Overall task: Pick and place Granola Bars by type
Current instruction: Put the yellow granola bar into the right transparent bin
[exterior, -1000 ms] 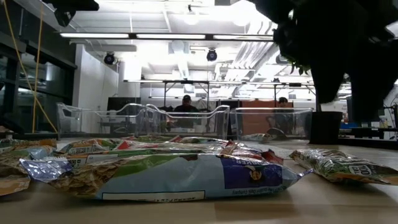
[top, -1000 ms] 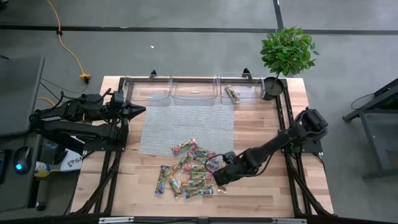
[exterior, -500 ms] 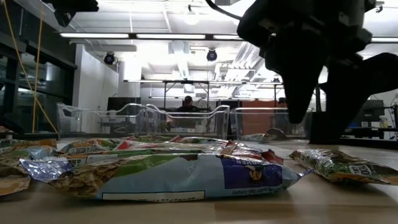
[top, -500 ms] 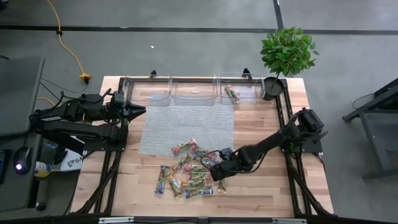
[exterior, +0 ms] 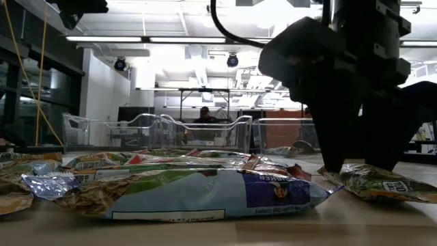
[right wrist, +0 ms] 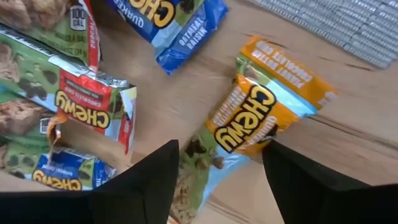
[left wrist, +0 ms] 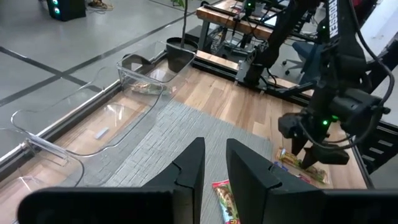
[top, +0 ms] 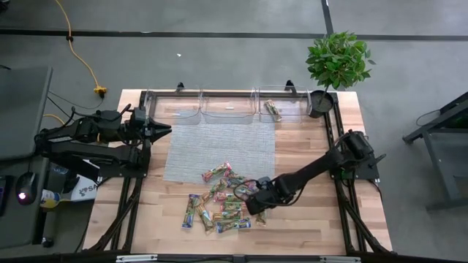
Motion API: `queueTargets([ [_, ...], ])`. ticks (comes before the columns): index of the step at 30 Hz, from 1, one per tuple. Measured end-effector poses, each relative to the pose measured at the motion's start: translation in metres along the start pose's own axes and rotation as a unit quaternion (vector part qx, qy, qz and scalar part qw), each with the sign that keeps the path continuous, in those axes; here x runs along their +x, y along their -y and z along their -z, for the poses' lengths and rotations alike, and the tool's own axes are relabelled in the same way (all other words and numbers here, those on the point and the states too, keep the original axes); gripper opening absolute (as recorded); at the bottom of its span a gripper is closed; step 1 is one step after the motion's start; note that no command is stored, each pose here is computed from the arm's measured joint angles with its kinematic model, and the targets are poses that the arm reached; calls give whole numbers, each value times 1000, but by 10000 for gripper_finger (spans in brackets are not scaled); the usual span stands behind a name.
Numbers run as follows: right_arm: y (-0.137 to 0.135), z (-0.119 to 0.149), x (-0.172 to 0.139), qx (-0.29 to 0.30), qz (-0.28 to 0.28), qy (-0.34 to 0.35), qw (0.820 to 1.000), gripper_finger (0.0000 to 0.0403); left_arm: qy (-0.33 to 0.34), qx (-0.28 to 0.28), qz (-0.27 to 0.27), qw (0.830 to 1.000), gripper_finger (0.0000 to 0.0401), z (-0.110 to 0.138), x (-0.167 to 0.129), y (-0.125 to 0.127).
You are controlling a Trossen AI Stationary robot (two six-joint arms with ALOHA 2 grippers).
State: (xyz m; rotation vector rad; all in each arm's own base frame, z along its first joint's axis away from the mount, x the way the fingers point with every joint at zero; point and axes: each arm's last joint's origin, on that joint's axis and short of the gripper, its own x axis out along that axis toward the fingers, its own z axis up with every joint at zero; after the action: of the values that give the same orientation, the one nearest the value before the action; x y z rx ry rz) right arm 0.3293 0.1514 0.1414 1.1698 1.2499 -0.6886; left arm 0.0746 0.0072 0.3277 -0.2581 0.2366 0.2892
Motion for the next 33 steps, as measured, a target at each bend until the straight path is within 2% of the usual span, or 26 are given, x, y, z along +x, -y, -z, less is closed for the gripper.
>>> queueTargets([
  [8, 1, -2, 7, 5, 14, -20, 1000, 205, -9, 2, -3, 1000, 66, 2, 0, -1],
  [21, 4, -4, 8, -14, 28, -26, 999, 100, -20, 2, -7, 1000, 66, 4, 0, -1],
  [27, 5, -4, -7, -18, 22, 2, 1000, 76, -19, -5, -7, 1000, 66, 4, 0, -1],
  [33, 7, -12, -41, -12, 0, 56, 998, 74, -20, -6, -7, 1000, 66, 4, 0, -1],
])
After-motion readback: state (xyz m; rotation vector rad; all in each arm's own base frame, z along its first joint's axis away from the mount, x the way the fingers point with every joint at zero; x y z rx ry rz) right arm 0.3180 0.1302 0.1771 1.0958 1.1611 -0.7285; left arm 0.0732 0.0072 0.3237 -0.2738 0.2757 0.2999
